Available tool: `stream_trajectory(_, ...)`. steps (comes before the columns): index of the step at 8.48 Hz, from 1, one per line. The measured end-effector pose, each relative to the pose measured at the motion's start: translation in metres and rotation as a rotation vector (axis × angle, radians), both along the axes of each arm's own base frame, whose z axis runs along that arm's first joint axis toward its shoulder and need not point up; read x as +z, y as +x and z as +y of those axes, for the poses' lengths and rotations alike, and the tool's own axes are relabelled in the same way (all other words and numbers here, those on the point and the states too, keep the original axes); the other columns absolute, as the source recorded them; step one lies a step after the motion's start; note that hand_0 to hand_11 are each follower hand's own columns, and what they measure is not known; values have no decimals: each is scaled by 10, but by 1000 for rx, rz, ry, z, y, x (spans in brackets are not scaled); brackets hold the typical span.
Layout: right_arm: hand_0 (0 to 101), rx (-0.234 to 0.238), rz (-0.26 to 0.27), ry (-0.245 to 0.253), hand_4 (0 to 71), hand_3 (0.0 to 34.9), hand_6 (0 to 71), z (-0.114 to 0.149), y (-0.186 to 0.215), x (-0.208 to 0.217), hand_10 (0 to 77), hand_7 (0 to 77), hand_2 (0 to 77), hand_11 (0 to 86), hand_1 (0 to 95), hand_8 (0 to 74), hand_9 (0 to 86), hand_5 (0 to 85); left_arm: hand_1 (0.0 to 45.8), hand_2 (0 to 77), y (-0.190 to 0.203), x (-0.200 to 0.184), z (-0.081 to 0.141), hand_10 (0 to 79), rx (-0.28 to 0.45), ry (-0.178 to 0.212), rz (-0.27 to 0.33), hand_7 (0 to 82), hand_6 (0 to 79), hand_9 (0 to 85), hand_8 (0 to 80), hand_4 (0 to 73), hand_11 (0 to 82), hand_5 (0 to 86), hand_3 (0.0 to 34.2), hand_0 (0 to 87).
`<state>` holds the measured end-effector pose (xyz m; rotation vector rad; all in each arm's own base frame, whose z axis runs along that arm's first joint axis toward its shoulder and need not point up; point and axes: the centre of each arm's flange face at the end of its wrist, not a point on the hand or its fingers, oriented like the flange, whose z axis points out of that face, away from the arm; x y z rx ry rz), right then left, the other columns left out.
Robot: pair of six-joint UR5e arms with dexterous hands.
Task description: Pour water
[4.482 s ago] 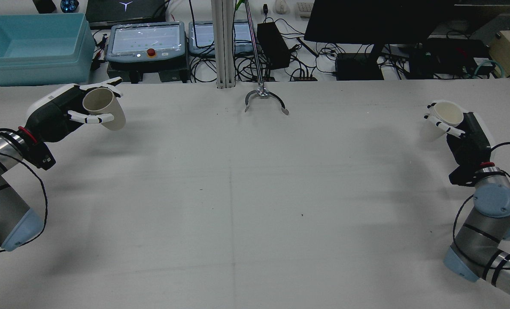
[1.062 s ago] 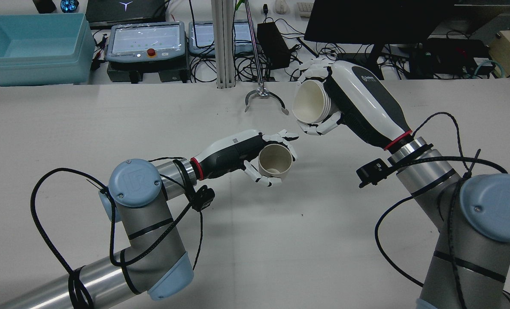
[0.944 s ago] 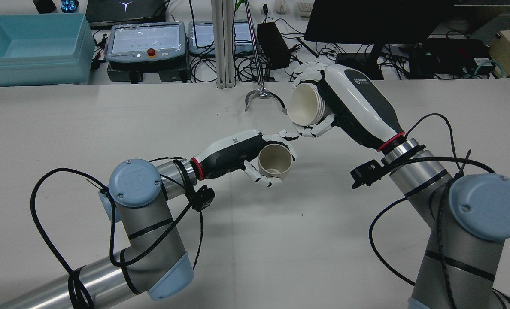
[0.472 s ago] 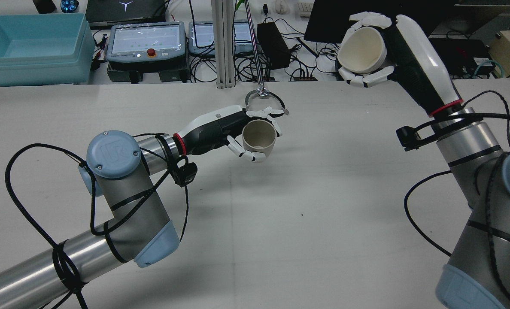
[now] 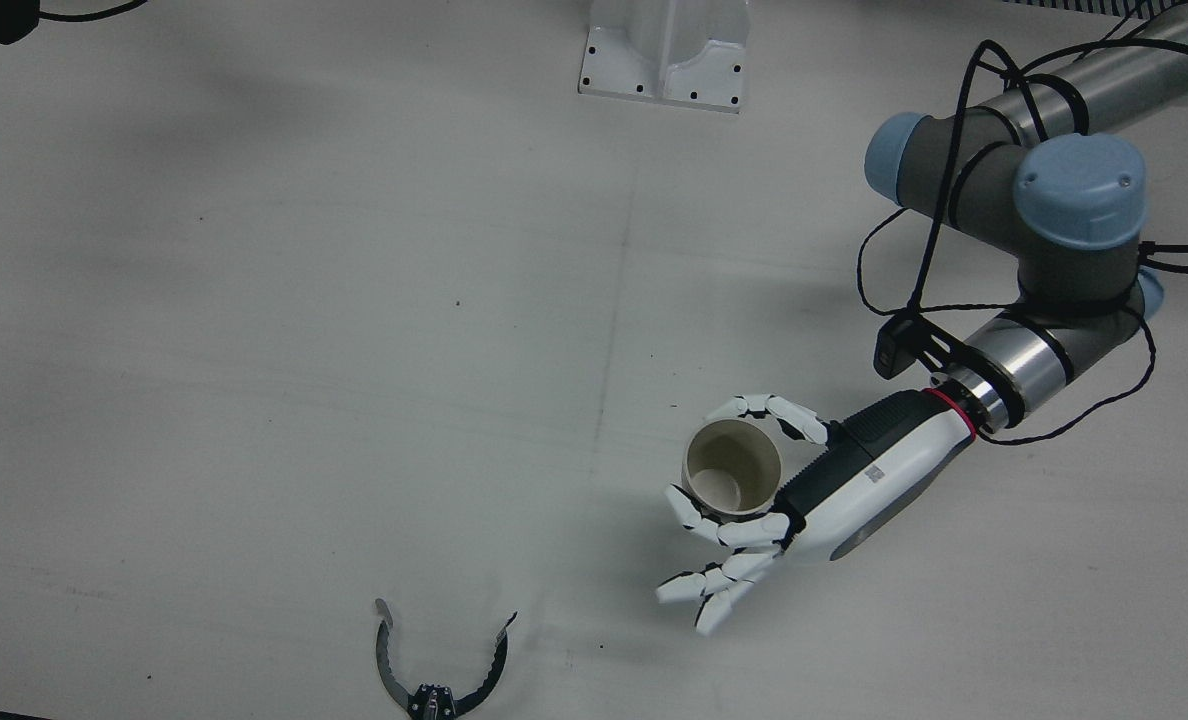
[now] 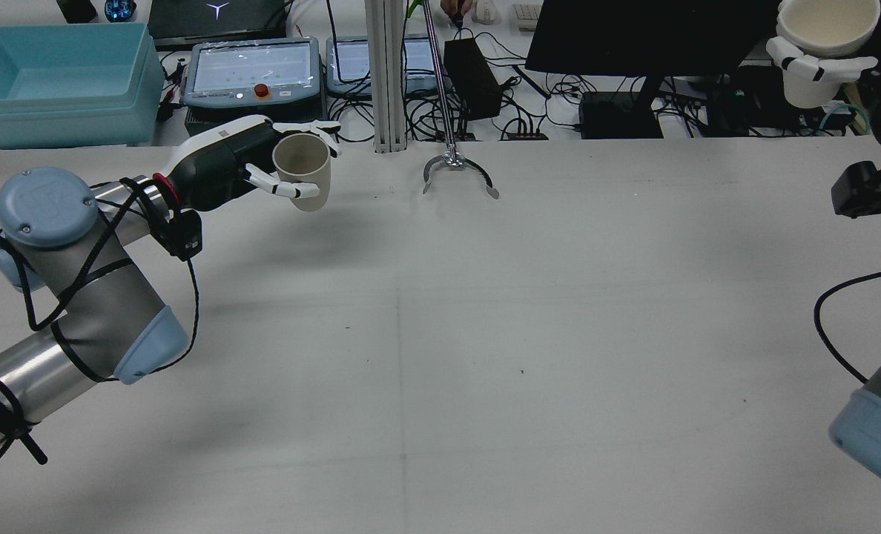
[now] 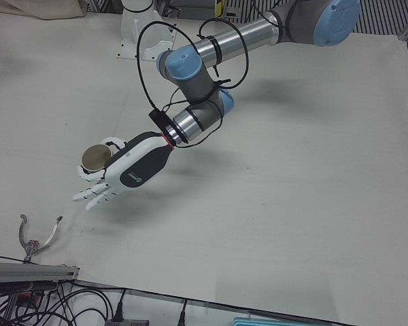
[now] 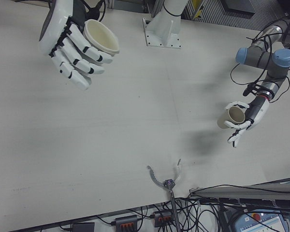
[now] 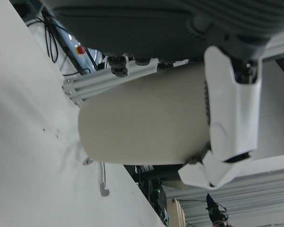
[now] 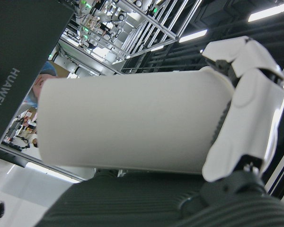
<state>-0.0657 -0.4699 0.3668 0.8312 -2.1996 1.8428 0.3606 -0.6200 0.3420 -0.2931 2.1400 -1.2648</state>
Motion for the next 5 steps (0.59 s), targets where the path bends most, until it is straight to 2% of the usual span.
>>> stream_trajectory(1,495,20,-90,-40,251,0,360,-10,1,32,267,436,415,409,153,164,202,431,289,349,-33,56,5,44,-62,-91,4,136,55,5,0,316,87,327,0,538)
stream_trajectory(2,495,26,-172,-72,251,0,360,-20,-4,62,267,436,415,409,153,164,202,431,295,349,-62,112,19,44,-122,-186,14,136,55,11,0,322,87,322,0,540)
stream_trajectory(3,486,31,-219,-93,207,0,327,-25,-6,82,278,398,425,425,180,175,218,360,295,349,-82,149,31,44,-163,-247,21,136,55,5,0,322,87,316,0,541)
stream_trajectory(4,485,30,-242,-104,213,1,338,-28,-9,93,300,398,425,447,180,191,256,338,295,349,-93,169,38,44,-185,-277,19,114,55,5,0,327,87,311,0,541)
stream_trajectory(5,485,24,-252,-113,213,1,338,-29,-15,103,300,398,425,447,180,191,256,338,295,349,-101,185,45,44,-206,-298,10,125,55,5,0,316,87,316,0,532)
